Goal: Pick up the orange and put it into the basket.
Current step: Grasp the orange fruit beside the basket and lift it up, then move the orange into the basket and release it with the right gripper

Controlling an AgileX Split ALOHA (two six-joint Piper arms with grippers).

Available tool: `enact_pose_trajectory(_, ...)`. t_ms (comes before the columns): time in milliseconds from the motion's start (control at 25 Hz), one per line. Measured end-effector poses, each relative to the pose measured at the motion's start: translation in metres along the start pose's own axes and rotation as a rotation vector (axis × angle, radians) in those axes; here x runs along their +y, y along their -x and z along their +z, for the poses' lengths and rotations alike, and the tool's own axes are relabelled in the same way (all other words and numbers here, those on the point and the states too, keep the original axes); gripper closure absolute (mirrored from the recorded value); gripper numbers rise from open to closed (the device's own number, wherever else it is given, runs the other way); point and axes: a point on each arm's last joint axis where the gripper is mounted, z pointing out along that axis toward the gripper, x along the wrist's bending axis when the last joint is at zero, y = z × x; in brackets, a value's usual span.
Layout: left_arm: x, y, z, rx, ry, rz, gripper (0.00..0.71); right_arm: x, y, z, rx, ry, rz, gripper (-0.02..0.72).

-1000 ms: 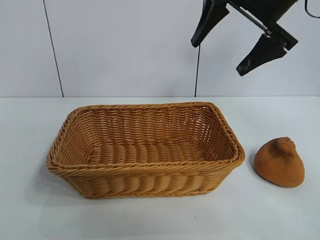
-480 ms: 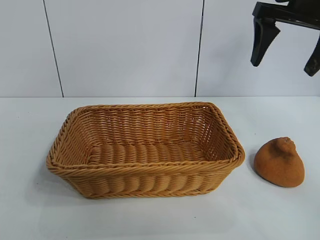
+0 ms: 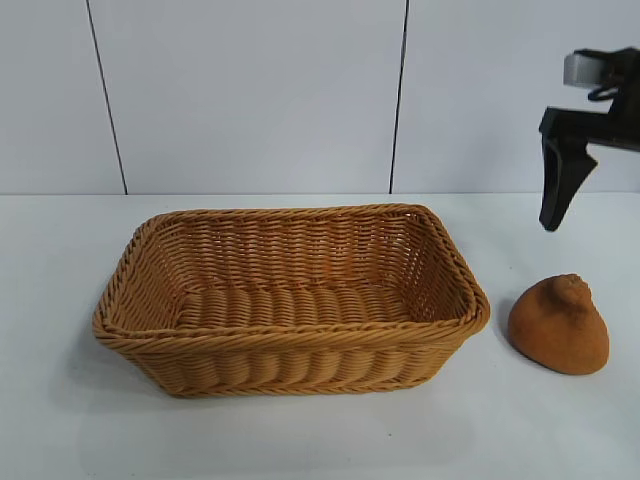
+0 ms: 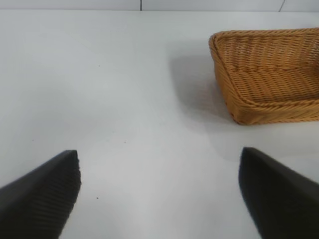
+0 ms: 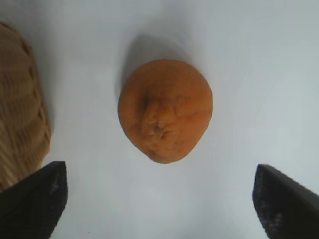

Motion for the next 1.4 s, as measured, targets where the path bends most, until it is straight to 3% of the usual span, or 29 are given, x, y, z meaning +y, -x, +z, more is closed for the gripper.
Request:
enact_pose_trajectory(320,0.000,0.000,0.000,0.000,0.000,0.000,0.095,-0.001,0.007,0.079,0.019,0.010,0.030,0.034)
enact_pose_trajectory(360,0.000,0.000,0.000,0.001,0.000,0.000,0.095,-0.001,0.008,0.084,0.022,0.006,0.037,0.080)
enact_pose_trajectory(440,0.000,0.000,0.000,0.001,0.000,0.000,0.095,0.000,0.008,0.088,0.028,0.003,0.046,0.262)
enact_pose_trajectory(480,0.000,0.000,0.000,0.001,0.000,-0.006,0.095,-0.001,0.008,0.087,0.029,-0.001,0.046,0.424)
enact_pose_trajectory(560,0.000,0.000,0.000,0.001,0.000,0.000,0.095,-0.001,0.006,0.079,0.035,0.006,0.046,0.632)
enact_pose_trajectory(600,0.000,0.000,0.000,0.001,0.000,0.000,0.095,0.000,0.005,0.073,0.038,0.012,0.044,0.652)
enact_pose_trajectory(840,0.000,0.000,0.000,0.001,0.000,0.000,0.095,0.014,-0.003,0.014,0.056,0.085,0.008,0.649)
enact_pose_trajectory(1040,0.000,0.000,0.000,0.001,0.000,-0.006,0.095,0.032,-0.016,-0.048,0.116,0.170,-0.013,0.649)
enact_pose_trajectory(1200,0.000,0.000,0.000,0.001,0.000,-0.006,0.095,0.038,-0.035,-0.070,0.130,0.201,-0.069,0.649)
enact_pose_trajectory(1400,0.000,0.000,0.000,0.002,0.000,-0.005,0.095,0.034,-0.089,-0.074,0.158,0.214,-0.176,0.649)
